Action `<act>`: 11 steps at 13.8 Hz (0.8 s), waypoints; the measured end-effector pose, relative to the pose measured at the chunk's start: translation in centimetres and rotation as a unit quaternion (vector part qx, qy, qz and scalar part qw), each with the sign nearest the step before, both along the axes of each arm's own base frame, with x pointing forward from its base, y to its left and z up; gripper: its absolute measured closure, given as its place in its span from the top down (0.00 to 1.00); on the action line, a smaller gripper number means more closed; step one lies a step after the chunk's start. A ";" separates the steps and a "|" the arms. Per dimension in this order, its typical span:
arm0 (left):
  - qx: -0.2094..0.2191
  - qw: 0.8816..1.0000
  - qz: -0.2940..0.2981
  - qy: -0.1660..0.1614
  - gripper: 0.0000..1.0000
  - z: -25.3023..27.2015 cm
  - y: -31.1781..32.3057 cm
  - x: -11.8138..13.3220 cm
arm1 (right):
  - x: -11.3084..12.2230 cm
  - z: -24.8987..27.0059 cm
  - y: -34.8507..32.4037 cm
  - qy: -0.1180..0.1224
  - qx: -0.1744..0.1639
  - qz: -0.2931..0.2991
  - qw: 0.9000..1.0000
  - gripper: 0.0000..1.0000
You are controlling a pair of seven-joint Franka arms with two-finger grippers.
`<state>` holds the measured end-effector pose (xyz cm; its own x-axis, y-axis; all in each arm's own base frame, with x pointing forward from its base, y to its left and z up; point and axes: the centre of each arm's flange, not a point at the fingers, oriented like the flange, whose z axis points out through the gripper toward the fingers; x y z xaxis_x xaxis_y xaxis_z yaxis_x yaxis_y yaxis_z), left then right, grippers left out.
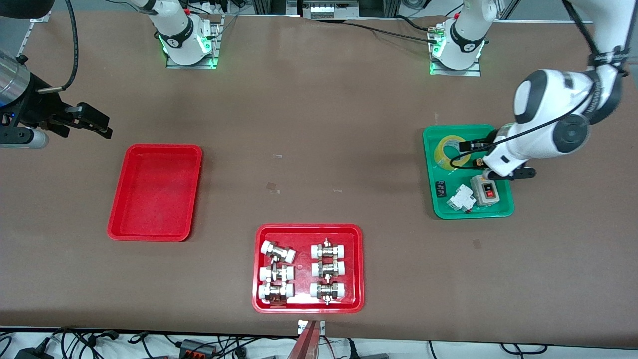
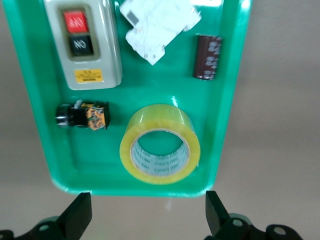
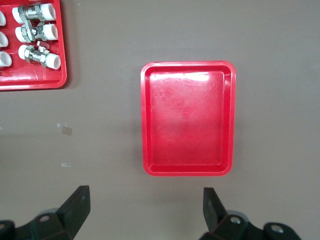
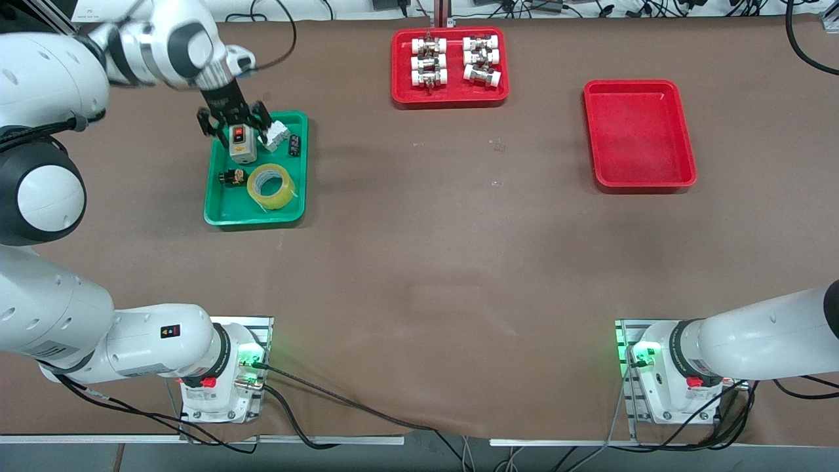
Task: Left arm passes tape to right arm into tray
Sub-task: 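Lower the left gripper onto the yellow tape roll in the green tray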
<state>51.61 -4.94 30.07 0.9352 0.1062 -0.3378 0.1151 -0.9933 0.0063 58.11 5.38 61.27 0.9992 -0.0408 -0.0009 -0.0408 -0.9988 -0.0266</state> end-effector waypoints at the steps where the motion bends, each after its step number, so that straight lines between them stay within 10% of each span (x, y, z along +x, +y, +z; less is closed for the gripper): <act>1: 0.004 1.000 -0.003 -0.002 1.00 -1.8 0.1 -1.1 | 0.0 0.0 0.0 0.000 0.000 0.000 1.000 1.00; 11: 0.009 1.000 0.002 0.017 1.00 -7.9 1.9 -4.5 | 0.0 0.0 0.0 0.000 0.000 0.000 1.000 1.00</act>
<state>47.07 -3.07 22.13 0.9230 0.1163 -0.3669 0.1185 -0.9928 -0.0165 58.11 5.38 61.27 0.9992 -0.0408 -0.0009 -0.0408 -0.9988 -0.0266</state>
